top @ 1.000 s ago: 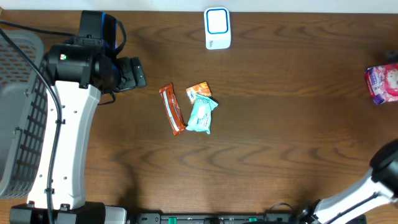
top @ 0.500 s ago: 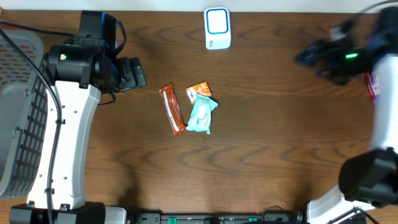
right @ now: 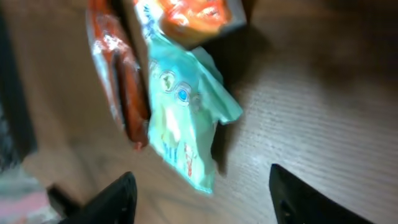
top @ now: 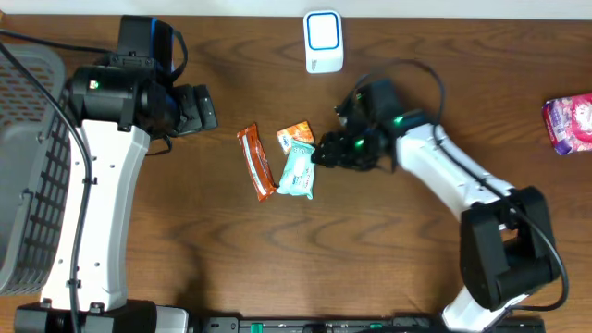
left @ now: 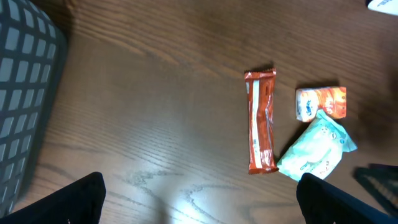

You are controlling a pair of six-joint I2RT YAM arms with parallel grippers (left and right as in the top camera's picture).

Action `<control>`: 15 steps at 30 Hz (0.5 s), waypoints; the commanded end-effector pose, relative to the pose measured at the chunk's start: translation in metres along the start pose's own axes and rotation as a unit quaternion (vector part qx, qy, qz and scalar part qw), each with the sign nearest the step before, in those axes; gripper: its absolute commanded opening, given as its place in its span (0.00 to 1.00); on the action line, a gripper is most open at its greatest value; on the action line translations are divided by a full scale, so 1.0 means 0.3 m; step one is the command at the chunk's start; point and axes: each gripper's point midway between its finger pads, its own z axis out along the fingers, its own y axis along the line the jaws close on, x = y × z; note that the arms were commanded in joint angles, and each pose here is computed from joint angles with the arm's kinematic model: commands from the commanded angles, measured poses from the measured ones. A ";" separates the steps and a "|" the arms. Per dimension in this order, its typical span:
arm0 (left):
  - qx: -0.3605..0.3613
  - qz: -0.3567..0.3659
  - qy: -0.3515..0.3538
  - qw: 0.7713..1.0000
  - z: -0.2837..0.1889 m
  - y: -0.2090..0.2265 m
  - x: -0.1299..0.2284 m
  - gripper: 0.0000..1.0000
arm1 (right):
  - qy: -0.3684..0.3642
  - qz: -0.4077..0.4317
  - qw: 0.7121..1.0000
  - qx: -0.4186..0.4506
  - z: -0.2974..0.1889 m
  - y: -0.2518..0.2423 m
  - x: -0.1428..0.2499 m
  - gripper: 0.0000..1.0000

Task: Scan the item barcode
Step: 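Swing the right gripper back to the teal pack and grasp it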

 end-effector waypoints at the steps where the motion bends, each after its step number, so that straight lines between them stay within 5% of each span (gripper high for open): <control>1: -0.003 -0.005 0.006 1.000 0.010 0.005 0.003 0.98 | -0.037 0.089 0.994 0.048 0.064 -0.044 0.017 0.63; 15: -0.003 -0.005 0.006 1.000 0.010 0.005 0.003 0.98 | -0.081 0.019 0.997 0.005 0.186 0.020 0.065 0.56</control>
